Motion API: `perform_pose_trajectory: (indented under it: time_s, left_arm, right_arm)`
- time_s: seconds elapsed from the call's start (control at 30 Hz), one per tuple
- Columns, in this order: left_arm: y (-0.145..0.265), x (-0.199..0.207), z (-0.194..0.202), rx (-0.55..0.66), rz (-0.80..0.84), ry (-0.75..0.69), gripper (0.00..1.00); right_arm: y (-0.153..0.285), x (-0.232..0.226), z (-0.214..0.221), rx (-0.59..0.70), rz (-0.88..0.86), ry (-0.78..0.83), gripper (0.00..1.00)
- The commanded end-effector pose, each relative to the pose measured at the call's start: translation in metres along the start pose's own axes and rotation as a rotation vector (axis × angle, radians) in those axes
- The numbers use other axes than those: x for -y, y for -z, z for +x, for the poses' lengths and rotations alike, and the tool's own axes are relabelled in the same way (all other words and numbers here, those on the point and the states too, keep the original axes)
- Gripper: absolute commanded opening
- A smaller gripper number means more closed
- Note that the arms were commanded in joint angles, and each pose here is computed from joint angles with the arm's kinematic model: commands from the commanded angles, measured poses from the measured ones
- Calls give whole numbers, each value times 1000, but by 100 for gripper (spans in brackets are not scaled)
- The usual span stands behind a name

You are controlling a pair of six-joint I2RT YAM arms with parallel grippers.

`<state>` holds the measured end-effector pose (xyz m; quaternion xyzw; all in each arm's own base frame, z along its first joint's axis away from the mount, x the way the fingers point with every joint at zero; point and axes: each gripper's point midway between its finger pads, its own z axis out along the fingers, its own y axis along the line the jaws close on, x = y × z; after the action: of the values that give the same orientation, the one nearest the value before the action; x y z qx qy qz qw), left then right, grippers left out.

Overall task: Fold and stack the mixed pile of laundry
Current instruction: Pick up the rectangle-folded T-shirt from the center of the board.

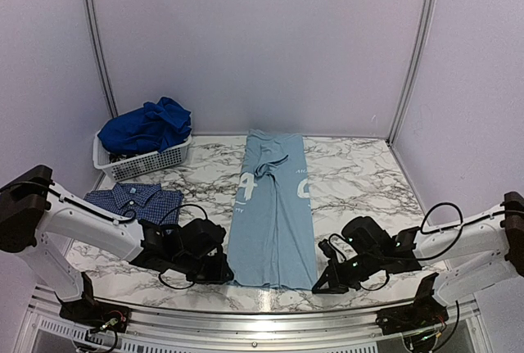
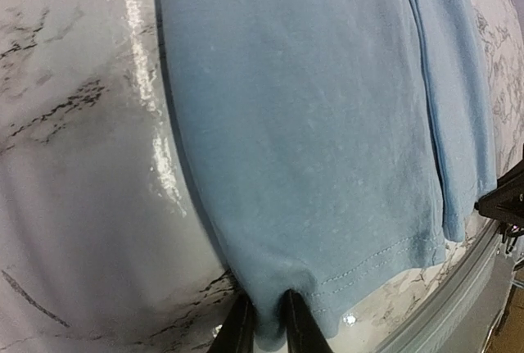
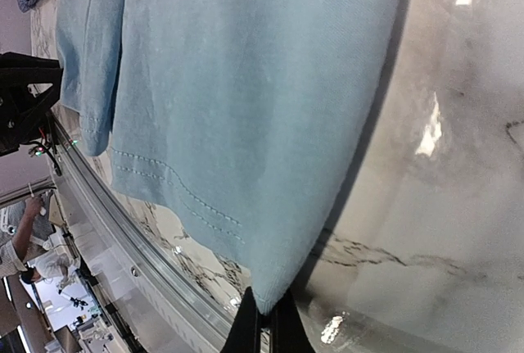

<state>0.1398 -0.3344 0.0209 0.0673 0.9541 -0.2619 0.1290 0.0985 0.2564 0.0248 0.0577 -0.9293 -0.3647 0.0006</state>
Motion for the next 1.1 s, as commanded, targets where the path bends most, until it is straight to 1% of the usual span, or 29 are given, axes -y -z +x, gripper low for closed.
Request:
perform_pose_trajectory:
  time_s: [0.0, 0.1, 0.13, 0.2, 0.4, 0.5, 0.6, 0.7, 0.8, 1.07]
  left_arm:
    - [-6, 2, 17, -71, -3, -28, 16]
    - [-5, 4, 21, -79, 2, -30, 18]
    - [-5, 3, 22, -82, 2, -28, 15]
    - [-2, 2, 23, -81, 7, -26, 0]
    - [19, 10, 33, -81, 66, -40, 0]
    - [32, 23, 46, -105, 104, -74, 0]
    - [44, 37, 53, -126, 156, -86, 0]
    - [59, 44, 35, -85, 167, -78, 0]
    - [65, 44, 8, -40, 165, -57, 0]
    - [58, 44, -68, 42, 148, -30, 0]
  right_arm:
    - [-1, -16, -9, 17, -25, 37, 0]
    - [-1, -20, -11, 19, -31, 49, 0]
    - [-1, -20, -11, 18, -31, 50, 0]
    - [0, -23, -9, 14, -34, 57, 0]
    - [8, -35, 16, -9, -41, 75, 0]
    - [12, -49, 32, -23, -64, 86, 0]
    - [20, -65, 32, -1, -95, 101, 0]
    - [31, -79, 16, 67, -94, 136, 0]
    - [40, -88, -6, 118, -94, 151, 0]
    - [59, -86, -90, 255, -50, 177, 0]
